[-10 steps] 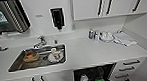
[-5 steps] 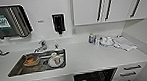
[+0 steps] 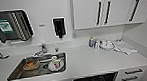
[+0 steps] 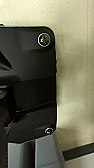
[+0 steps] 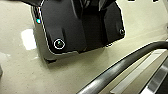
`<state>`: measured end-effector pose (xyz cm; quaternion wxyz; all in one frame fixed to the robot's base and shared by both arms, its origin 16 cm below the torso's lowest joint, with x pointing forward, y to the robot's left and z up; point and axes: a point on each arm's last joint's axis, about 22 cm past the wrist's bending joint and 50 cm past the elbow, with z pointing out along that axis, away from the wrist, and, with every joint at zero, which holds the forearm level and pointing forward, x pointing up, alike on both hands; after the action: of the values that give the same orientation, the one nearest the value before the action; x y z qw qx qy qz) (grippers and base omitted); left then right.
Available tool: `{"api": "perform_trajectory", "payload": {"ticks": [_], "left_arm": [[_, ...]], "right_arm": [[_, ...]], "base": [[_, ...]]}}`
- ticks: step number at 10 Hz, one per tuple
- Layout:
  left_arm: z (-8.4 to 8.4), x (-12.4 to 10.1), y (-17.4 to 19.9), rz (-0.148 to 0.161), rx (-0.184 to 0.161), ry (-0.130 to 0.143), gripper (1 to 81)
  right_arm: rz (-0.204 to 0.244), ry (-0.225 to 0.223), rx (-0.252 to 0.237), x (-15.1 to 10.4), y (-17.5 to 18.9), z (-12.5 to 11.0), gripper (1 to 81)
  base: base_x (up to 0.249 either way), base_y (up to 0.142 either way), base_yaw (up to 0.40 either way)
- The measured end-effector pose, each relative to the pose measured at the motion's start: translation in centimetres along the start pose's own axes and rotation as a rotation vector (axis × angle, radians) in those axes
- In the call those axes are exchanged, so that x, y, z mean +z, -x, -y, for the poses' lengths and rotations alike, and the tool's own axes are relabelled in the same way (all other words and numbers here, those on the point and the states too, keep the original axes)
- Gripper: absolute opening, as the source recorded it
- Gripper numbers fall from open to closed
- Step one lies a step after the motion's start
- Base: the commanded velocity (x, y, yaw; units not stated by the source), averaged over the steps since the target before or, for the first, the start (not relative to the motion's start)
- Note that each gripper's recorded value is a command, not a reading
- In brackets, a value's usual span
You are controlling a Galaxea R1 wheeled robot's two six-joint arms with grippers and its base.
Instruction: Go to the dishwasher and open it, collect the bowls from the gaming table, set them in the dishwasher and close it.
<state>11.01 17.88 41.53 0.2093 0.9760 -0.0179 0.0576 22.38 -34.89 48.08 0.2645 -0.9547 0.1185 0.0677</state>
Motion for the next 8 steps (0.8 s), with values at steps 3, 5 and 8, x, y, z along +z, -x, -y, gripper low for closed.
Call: {"api": "perform_trajectory", "payload": {"ticks": [3,5,8], "left_arm": [[0.5,1.0,-0.2,0.021,-0.009,-0.002,81.1],[0.8,1.6,-1.6,0.007,-0.003,-0.001,81.1],[1.4,2.8,-4.4,-0.027,0.012,-0.001,81.1]], "right_arm": [[0.023,-0.004,0.003,1.6,-0.7,0.2,81.1],[0.008,-0.011,-0.009,1.9,-2.5,0.7,81.1],[-0.018,-0.017,-0.03,2.4,-4.8,1.2,81.1]], "base": [[0.0,0.0,0.0],[0.0,0.0,0.0],[0.0,0.0,0.0]]}}
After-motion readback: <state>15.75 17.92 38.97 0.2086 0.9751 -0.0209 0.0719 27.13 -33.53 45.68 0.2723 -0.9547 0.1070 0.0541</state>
